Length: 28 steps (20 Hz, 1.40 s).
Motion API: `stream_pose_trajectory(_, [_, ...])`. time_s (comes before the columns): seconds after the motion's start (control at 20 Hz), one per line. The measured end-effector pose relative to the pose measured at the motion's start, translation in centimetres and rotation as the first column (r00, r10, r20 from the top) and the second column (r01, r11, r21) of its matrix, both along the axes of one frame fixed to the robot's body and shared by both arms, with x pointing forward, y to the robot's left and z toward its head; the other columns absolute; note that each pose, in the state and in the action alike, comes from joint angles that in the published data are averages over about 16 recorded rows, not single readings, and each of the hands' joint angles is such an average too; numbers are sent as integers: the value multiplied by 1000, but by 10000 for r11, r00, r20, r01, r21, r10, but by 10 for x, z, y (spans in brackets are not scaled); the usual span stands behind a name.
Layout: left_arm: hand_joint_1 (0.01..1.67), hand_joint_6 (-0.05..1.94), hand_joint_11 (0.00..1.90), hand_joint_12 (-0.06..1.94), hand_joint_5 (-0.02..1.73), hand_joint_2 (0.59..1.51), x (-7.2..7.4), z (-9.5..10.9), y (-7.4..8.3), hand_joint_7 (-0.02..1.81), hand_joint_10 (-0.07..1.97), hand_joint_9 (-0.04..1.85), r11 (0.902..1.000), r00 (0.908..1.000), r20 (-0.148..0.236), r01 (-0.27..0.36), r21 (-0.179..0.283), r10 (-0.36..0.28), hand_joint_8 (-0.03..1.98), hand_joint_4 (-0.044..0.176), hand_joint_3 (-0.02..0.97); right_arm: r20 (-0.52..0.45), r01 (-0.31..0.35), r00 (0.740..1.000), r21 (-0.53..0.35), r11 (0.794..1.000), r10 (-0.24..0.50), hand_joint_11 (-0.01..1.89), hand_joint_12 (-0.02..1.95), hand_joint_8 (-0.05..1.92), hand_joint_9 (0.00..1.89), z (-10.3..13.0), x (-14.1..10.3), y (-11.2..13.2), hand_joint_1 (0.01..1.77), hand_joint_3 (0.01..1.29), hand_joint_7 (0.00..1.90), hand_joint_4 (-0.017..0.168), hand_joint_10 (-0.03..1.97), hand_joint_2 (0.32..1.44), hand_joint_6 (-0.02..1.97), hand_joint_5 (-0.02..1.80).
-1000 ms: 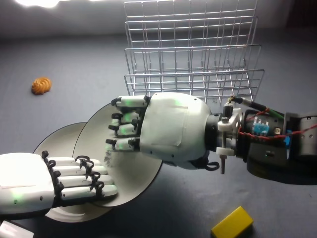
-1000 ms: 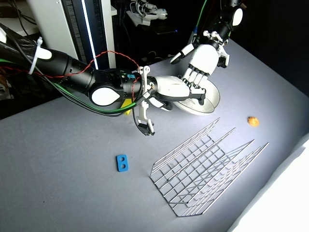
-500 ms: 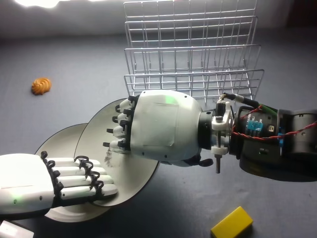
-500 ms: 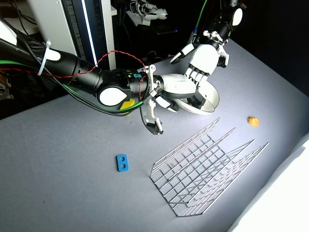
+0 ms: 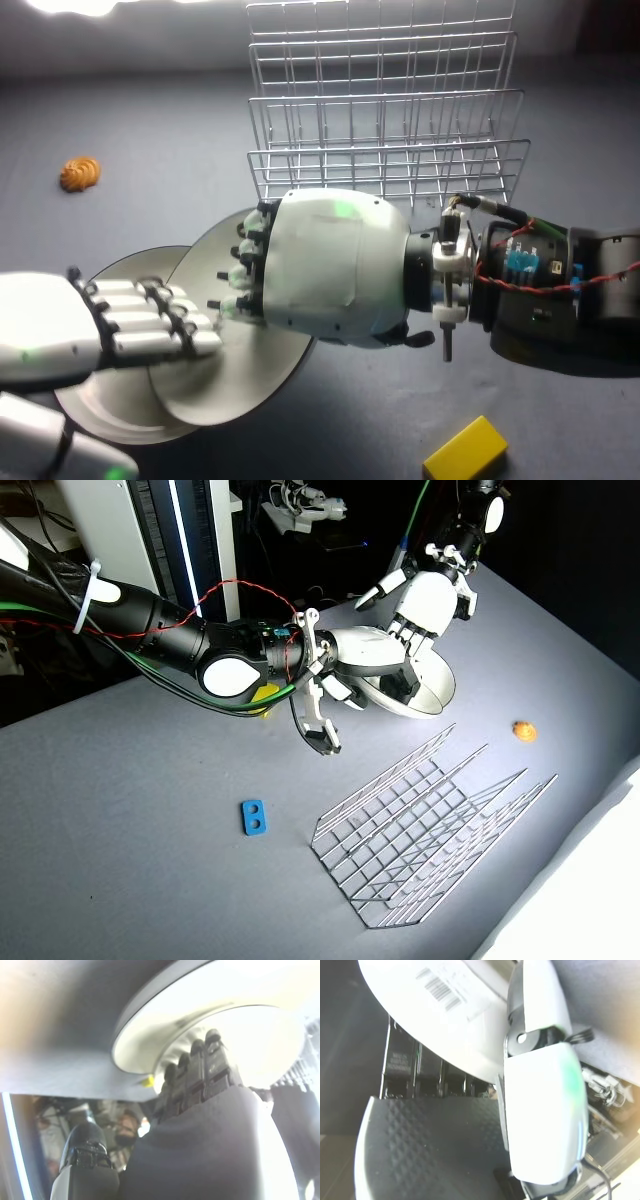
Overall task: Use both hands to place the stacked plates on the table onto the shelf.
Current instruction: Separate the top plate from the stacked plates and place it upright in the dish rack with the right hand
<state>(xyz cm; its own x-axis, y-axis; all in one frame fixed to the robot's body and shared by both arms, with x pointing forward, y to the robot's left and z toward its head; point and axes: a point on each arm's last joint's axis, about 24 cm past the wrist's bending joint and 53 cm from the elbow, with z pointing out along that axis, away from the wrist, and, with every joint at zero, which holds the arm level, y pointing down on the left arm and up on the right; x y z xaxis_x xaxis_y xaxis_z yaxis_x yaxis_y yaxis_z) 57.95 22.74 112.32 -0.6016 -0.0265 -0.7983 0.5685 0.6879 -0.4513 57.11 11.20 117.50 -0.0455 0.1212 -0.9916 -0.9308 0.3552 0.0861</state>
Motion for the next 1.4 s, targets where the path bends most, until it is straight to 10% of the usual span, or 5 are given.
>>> stream_pose_trajectory(0.6, [18, 21, 15, 12, 18, 1161, 47, 60, 47, 31, 6, 22, 9849, 9763, 1329, -1650, -519, 1706, 11, 4, 16, 232, -170, 9996, 146, 9997, 167, 859, 1137, 942, 995, 25, -23, -13, 1294, 13, 948, 0, 1050, 971, 973, 823])
stream_pose_trajectory(1.4, [17, 21, 15, 11, 22, 1155, 73, 89, 81, 23, 7, 17, 9639, 9385, 2206, -2628, -417, 2654, 11, 3, 16, 1019, 419, 9931, 1604, 9862, -587, 870, 1076, 936, 1018, 133, -44, -63, 1325, 13, 1000, 0, 1024, 992, 1097, 866])
